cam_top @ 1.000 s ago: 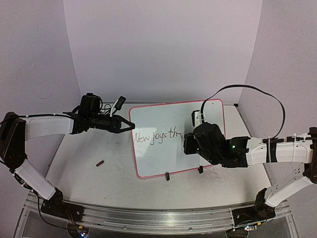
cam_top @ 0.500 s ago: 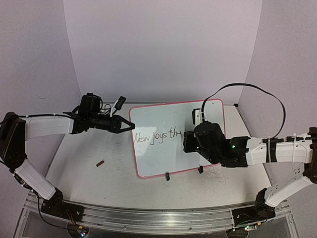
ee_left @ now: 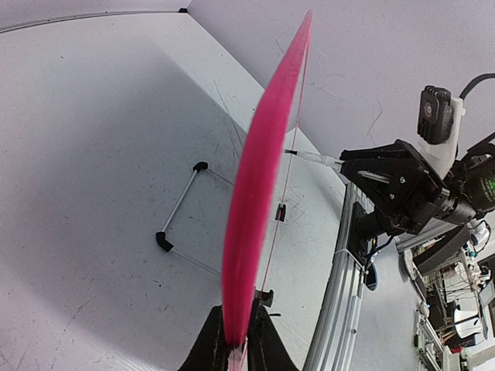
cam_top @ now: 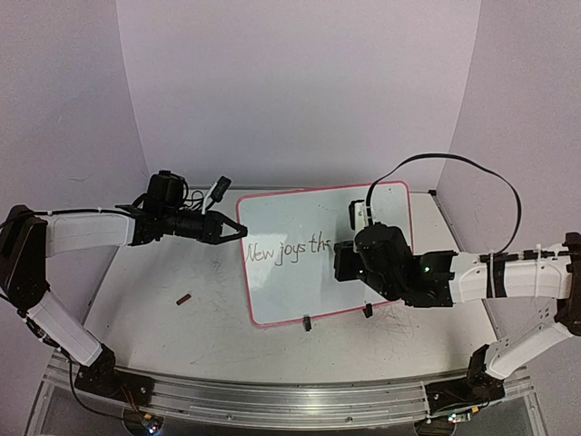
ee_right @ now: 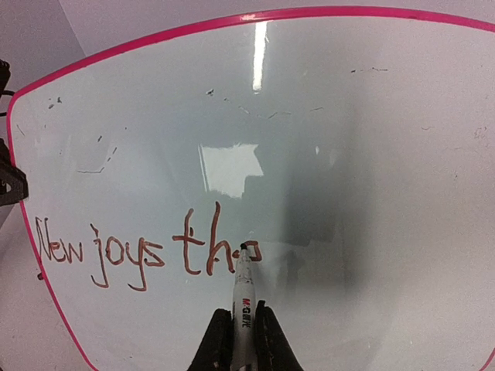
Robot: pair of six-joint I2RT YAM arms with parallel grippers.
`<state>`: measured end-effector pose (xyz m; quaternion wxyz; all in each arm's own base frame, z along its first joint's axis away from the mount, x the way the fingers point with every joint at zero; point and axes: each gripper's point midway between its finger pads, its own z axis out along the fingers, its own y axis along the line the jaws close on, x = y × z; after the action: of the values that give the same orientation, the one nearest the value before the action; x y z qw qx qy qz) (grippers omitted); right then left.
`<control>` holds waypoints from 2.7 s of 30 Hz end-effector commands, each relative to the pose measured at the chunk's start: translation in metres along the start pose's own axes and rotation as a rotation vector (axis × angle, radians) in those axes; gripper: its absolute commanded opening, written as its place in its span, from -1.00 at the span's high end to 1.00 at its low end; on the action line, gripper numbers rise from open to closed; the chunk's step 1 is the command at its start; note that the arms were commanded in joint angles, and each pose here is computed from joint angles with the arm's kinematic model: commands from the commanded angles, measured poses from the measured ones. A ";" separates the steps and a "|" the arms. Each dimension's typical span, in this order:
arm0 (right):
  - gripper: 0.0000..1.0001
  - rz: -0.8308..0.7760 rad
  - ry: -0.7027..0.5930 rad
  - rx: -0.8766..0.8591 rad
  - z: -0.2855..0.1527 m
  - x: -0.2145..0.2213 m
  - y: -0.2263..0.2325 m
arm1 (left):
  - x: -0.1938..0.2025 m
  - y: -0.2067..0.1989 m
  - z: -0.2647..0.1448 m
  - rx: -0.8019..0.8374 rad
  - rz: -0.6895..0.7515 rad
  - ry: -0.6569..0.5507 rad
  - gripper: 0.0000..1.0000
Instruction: Write a sentence on the whiteboard
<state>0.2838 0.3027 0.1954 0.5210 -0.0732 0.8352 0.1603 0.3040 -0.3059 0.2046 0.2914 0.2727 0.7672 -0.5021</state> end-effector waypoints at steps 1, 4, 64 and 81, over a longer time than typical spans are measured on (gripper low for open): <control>1.00 0.000 0.032 -0.002 0.003 0.012 -0.003 | 0.001 -0.017 0.006 0.041 0.010 0.028 0.83; 1.00 -0.003 0.049 0.005 0.003 0.017 -0.005 | 0.001 -0.017 0.005 0.041 0.011 0.027 0.83; 1.00 -0.039 -0.023 0.040 -0.021 -0.010 -0.023 | 0.001 -0.016 0.006 0.036 0.011 0.030 0.83; 1.00 -0.011 -0.051 0.061 -0.023 -0.020 -0.035 | 0.001 -0.017 0.005 0.034 0.013 0.028 0.83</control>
<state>0.2775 0.2655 0.1986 0.5251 -0.0751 0.8383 0.1261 0.3030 -0.3062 0.2045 0.2902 0.2748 0.7665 -0.5028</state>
